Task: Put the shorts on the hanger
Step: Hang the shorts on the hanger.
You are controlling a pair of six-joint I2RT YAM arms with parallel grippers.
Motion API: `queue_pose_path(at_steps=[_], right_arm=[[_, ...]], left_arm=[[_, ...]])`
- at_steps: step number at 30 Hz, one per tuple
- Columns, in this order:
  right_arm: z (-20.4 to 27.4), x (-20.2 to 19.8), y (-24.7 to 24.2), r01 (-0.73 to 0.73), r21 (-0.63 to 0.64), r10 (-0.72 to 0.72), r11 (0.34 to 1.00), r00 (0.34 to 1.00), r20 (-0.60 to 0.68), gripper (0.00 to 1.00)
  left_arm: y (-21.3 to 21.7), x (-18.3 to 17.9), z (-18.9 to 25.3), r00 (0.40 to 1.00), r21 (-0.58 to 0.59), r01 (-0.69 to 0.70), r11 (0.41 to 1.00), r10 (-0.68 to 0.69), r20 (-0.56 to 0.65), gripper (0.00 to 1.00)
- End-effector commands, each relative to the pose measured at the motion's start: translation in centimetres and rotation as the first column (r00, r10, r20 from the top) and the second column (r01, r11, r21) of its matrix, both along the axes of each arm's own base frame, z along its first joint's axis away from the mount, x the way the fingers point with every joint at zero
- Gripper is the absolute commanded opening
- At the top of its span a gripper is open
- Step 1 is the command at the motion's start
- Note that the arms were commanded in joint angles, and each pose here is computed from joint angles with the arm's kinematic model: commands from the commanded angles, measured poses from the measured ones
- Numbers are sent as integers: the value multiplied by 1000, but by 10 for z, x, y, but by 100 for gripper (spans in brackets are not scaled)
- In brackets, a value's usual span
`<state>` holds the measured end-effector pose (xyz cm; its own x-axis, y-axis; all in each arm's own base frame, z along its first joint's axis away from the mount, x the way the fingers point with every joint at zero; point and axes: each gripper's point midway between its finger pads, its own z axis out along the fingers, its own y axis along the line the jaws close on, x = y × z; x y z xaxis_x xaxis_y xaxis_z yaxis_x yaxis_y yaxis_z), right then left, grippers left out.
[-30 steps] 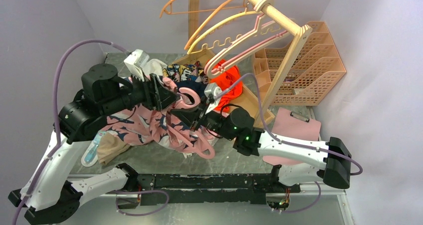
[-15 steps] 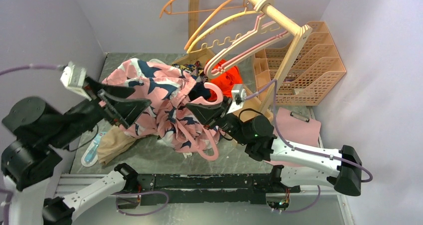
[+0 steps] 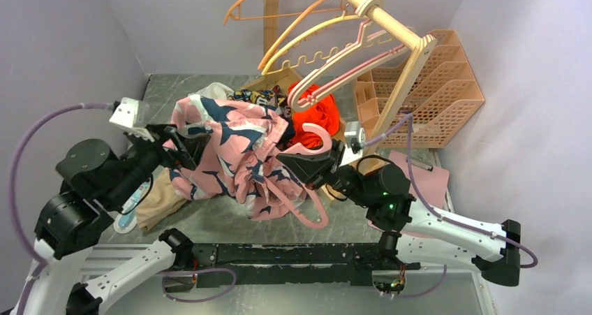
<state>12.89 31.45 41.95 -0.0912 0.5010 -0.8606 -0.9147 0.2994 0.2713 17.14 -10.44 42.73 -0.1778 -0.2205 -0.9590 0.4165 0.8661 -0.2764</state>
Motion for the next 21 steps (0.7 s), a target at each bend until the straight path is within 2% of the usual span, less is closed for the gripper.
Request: queue_pose_path(at_steps=[1,6,8,10,14,15,21], right_arm=[[24,-10,-16,-12,28,10,1000,999,41,0],[29,-16,-22,-29,23,28,999,998,50,0],[33,-19,-23,-39,24,37,999,998,57,0],[35,-21,-24,-50,22,48,999,997,62,0],[36,-22,-25,-49,14,48,999,996,73,0],[35,-21,-25,-38,1,38,999,996,76,0],[26,-18,-30,-5,-93,13,996,996,87,0]], left_arm=[[6,21,5,995,66,-78,995,73,75,100],[-1,33,-10,996,144,-68,987,58,71,93],[-7,36,-15,997,165,-46,985,35,68,85],[-14,38,-17,998,172,-17,985,6,68,64],[-18,39,-5,995,173,0,985,-17,99,11],[-16,38,1,994,170,-6,985,-13,110,8],[5,15,78,949,105,-43,994,8,315,7]])
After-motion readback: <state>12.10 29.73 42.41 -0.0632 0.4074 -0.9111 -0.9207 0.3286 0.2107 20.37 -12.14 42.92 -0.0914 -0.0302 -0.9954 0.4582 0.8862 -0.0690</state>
